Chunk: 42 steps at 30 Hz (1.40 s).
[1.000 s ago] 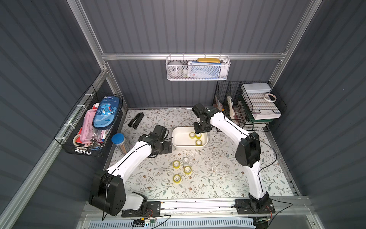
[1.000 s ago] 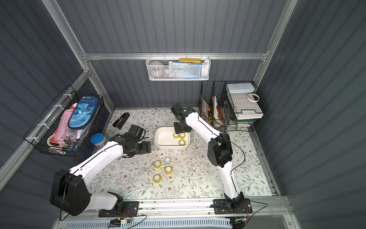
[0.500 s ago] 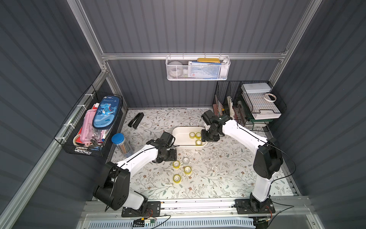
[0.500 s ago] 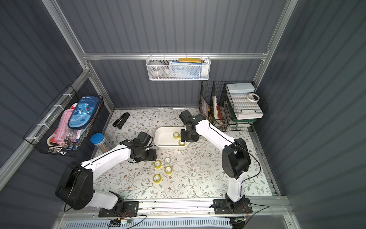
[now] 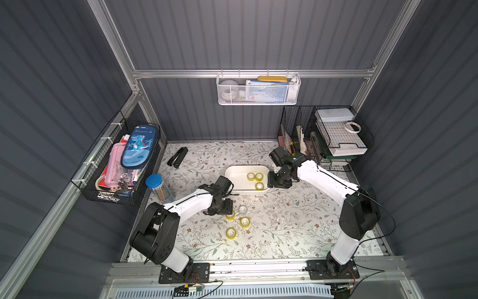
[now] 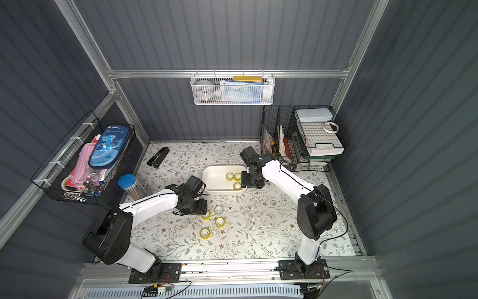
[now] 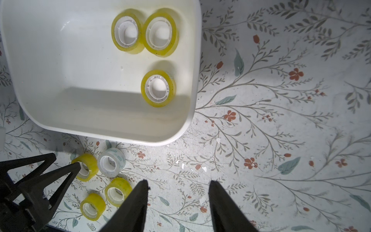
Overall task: Put the transparent tape into the storage box
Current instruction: Pick up the tape at the center of the board, then place the tape in the storage box.
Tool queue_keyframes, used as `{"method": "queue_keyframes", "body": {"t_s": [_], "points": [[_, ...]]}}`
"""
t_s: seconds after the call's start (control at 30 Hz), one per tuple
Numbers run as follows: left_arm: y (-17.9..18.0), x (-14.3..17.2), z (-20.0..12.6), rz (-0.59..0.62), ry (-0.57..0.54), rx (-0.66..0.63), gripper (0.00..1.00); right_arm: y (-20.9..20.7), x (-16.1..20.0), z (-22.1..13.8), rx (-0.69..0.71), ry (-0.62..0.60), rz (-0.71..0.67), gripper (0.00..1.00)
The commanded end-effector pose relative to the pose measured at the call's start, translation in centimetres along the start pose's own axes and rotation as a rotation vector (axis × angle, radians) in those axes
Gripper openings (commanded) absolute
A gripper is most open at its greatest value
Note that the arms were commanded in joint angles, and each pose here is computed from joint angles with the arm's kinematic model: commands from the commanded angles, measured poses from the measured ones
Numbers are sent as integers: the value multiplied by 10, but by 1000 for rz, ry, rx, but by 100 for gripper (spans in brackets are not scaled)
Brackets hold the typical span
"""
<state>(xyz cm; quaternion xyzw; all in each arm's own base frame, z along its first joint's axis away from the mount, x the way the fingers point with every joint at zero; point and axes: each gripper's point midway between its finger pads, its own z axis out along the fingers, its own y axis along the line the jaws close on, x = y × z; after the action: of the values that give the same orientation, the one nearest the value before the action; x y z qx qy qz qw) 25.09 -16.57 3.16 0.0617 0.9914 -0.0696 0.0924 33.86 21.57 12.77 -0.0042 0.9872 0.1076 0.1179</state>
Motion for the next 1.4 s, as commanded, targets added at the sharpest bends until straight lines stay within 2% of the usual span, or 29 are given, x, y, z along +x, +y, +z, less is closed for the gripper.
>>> {"method": "queue_keyframes", "body": {"t_s": [0.0,0.2,0.4,0.67,0.97,1.17,1.27,1.37], "points": [[5,11,5,-12,27,-30,70,-7,4,-4,8,3,17,53],[11,16,16,-11,55,-70,62,-10,4,-4,12,6,22,53],[10,20,26,-9,79,-81,47,-17,3,-6,26,-5,32,53],[9,10,6,-14,25,-97,0,-23,2,-6,29,-11,46,53],[-4,-33,-64,-27,-134,-78,0,-22,1,-5,23,-10,44,55],[-33,-87,-113,24,-257,-22,0,-22,0,-4,23,-12,44,55],[-49,-119,-119,56,-267,-22,0,-23,-1,-3,25,-11,46,55],[-64,-140,-106,83,-270,0,0,-25,-2,-3,29,-17,50,55]]}}
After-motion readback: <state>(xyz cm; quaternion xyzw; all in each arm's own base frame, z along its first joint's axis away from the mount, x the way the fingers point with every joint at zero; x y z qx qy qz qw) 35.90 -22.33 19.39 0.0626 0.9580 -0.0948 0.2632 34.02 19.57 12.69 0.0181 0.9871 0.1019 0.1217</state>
